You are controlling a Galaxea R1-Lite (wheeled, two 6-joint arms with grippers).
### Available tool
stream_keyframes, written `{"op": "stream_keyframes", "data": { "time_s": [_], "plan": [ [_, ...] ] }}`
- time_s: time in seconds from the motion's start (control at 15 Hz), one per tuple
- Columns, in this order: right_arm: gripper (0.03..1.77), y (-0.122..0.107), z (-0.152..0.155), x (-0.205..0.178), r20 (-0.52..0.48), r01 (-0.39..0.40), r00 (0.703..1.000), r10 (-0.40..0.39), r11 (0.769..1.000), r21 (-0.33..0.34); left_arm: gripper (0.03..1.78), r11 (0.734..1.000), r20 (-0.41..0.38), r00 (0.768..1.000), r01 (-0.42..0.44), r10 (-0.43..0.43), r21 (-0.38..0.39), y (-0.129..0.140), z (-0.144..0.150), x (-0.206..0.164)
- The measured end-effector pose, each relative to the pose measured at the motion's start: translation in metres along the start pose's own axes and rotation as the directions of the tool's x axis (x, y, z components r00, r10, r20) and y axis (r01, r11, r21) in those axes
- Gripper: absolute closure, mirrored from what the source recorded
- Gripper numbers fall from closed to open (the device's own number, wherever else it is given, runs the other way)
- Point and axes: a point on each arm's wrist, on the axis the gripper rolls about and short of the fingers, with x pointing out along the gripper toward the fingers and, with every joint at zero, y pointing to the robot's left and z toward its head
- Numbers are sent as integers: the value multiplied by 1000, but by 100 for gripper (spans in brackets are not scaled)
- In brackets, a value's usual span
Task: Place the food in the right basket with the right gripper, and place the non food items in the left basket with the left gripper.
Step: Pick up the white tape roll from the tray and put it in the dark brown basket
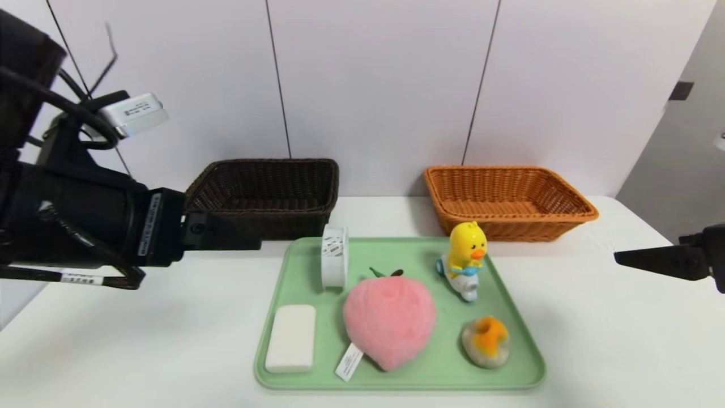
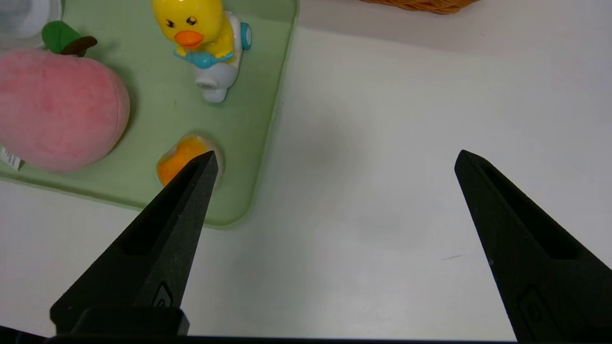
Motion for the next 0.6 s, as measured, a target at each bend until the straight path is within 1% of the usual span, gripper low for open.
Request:
{"op": "stream_keyframes", "data": {
  "time_s": [0.07,0.13,0.2,0.27,0.33,0.47,0.6],
  "plan": [
    [9,0,1,1,0,0,1000,0,1000,-28,12,1000,-14,1000,-2,2,0,-5,3,9],
    [9,0,3,2,6,-5,1000,5,999,-34,12,1000,-24,1000,-5,5,-2,-10,7,17],
    [9,0,7,2,14,-27,1000,27,999,-31,12,1000,-32,999,-8,8,-6,-15,10,25],
    [9,1,11,2,23,-58,998,58,998,-12,12,1000,-44,999,-8,7,-15,-21,13,35],
    [9,1,15,3,30,-89,996,88,996,20,12,1000,-57,998,-4,3,-27,-26,15,43],
    [9,2,24,6,38,-151,988,148,984,97,12,999,-91,996,-2,-2,-41,-35,18,62],
    [9,2,27,10,35,-168,986,165,980,109,12,999,-117,993,-9,4,-42,-41,20,80]
  ]
}}
